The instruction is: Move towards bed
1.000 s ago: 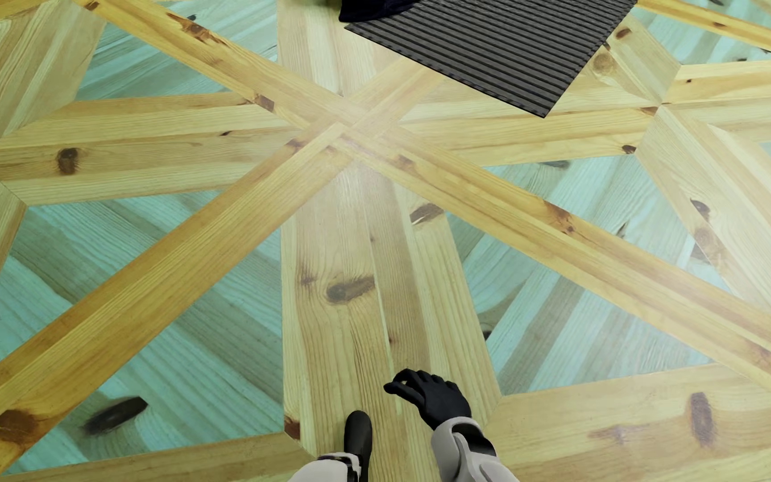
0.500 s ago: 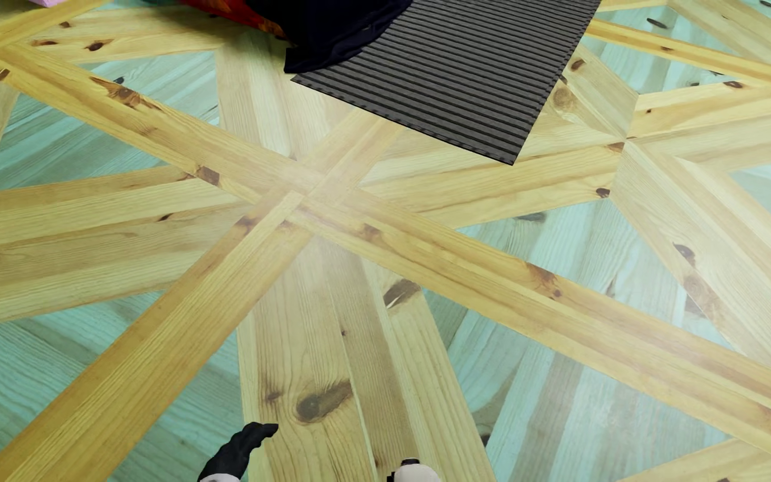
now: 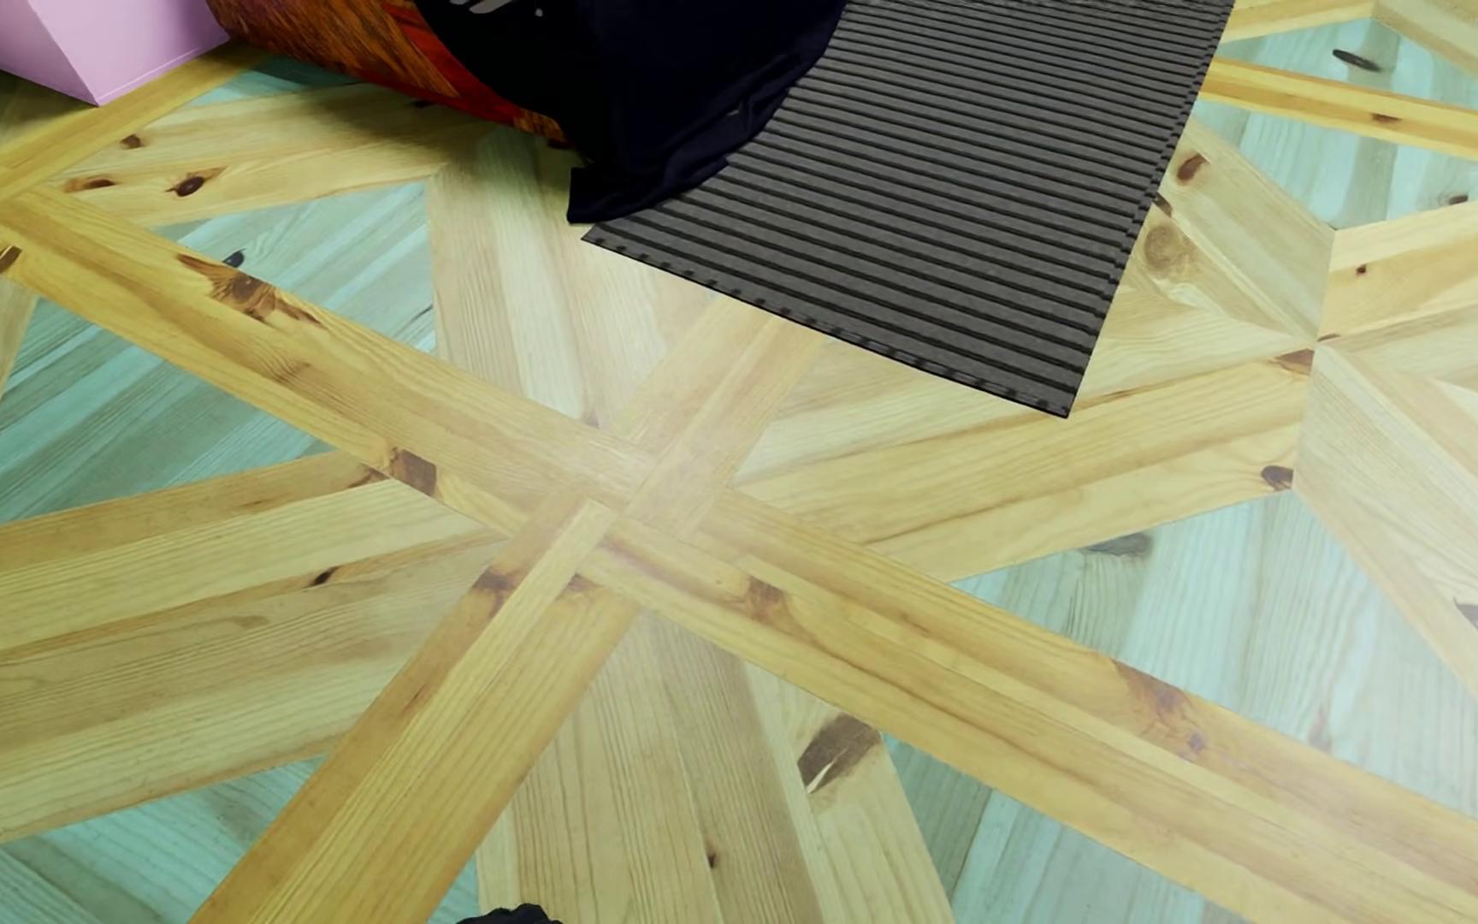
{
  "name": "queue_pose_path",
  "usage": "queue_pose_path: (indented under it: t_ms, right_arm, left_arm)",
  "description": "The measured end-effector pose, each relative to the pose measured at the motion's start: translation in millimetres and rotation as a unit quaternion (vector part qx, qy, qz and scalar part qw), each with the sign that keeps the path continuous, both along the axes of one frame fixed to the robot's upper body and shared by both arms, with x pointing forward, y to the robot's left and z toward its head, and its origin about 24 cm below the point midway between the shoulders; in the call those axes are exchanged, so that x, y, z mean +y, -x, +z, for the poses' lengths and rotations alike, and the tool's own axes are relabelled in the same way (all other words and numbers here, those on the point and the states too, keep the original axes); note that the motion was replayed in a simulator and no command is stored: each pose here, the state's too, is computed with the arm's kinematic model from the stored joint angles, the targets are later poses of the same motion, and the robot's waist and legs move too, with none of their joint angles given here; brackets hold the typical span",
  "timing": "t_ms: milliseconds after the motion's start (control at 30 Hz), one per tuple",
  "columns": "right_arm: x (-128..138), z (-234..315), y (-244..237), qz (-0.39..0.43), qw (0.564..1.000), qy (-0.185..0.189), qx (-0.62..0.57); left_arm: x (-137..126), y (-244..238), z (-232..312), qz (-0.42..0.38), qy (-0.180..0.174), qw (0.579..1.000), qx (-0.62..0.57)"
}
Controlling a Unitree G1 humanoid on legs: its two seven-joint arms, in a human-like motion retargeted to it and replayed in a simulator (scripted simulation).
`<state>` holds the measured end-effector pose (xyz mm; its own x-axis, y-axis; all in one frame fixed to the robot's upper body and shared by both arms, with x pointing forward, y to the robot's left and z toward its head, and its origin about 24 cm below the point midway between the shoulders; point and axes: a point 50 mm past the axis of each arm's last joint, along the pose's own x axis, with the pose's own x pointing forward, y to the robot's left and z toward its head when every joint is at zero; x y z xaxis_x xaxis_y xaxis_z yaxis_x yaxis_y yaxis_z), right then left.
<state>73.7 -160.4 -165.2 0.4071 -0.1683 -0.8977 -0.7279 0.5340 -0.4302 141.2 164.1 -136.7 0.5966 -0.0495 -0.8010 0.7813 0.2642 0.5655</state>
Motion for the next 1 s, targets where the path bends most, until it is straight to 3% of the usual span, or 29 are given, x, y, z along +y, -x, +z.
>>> queue_pose_path:
  t_ms: [67,200,267,400,533,600,667,733,800,867,1000]
  right_arm:
    - [11.7,5.2,-30.4,0.035,0.998,-0.005,-0.042]
    - [21.3,29.6,-100.0,0.075,0.986,0.006,-0.148]
    - [26.4,49.9,-133.1,0.079,0.972,-0.007,-0.222]
    - [40.1,93.6,-179.1,0.132,0.928,-0.036,-0.348]
    - [49.7,101.7,-176.1,0.162,0.913,-0.060,-0.368]
    - [44.4,81.3,-152.2,0.140,0.927,-0.041,-0.344]
    - [36.0,46.4,-115.3,0.126,0.961,0.003,-0.245]
    - [31.0,20.3,-83.9,0.196,0.975,0.026,-0.097]
    - [17.0,17.8,-80.7,0.281,0.955,0.073,-0.054]
    - [0.6,29.0,-88.4,0.221,0.962,0.099,-0.126]
    - [-25.4,40.9,-83.1,0.037,0.983,0.018,-0.180]
  left_arm:
    - [10.4,3.7,6.1,-0.035,-0.002,0.999,0.000]
    - [39.8,22.8,11.7,0.190,-0.002,0.979,-0.076]
    - [48.5,34.3,8.3,0.249,-0.015,0.966,-0.070]
    - [46.8,52.1,-6.6,0.235,-0.033,0.971,0.009]
    - [37.2,64.2,-15.2,0.242,-0.026,0.969,0.050]
    - [31.1,67.0,-17.3,0.254,-0.021,0.966,0.055]
    - [26.5,64.7,-16.7,0.287,-0.010,0.957,0.044]
    - [19.0,53.0,-13.0,0.322,0.023,0.946,0.019]
    - [9.0,37.7,-8.9,0.315,0.049,0.948,-0.004]
    - [4.8,27.1,-8.8,0.275,0.037,0.961,-0.017]
    - [11.9,5.5,-10.0,0.210,-0.005,0.978,-0.012]
